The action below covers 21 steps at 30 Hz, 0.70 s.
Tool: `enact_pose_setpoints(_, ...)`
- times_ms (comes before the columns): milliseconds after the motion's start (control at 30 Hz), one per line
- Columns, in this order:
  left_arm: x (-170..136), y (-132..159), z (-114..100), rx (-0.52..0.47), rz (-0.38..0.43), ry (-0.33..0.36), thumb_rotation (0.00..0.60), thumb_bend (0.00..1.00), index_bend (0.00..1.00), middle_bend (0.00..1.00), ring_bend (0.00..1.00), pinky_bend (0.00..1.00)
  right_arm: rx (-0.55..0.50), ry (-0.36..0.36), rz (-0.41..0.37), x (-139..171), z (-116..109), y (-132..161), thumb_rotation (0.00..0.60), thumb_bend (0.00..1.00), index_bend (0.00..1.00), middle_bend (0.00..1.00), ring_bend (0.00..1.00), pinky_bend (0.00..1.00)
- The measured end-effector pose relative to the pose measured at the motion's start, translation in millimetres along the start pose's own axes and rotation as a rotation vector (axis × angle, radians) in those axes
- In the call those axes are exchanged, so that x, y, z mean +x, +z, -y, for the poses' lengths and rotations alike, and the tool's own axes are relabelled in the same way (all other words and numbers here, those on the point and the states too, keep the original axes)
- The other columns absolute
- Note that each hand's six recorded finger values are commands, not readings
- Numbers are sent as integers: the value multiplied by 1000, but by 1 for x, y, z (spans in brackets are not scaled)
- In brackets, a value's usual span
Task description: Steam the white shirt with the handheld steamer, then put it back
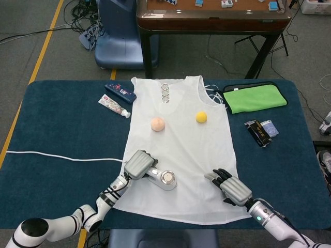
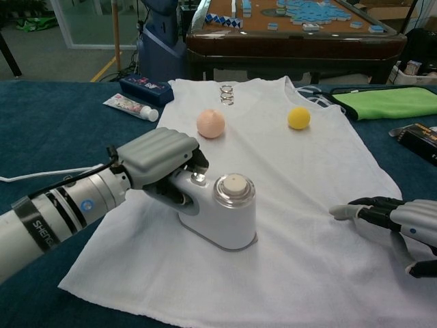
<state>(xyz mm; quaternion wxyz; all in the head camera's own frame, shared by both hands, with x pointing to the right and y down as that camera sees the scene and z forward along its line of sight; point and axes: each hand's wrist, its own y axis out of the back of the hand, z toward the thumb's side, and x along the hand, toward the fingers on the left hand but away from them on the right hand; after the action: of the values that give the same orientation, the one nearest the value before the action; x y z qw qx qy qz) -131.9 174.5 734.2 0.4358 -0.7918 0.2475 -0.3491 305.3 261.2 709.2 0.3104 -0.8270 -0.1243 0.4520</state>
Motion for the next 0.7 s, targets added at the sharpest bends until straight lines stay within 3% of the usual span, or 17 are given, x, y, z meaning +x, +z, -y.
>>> enact_pose_setpoints(700,5,-67,-13,76,-126,34,600,205,832,800,693,662,-3,0,-4,-3,-2,3,600,1000,0,118,7,0)
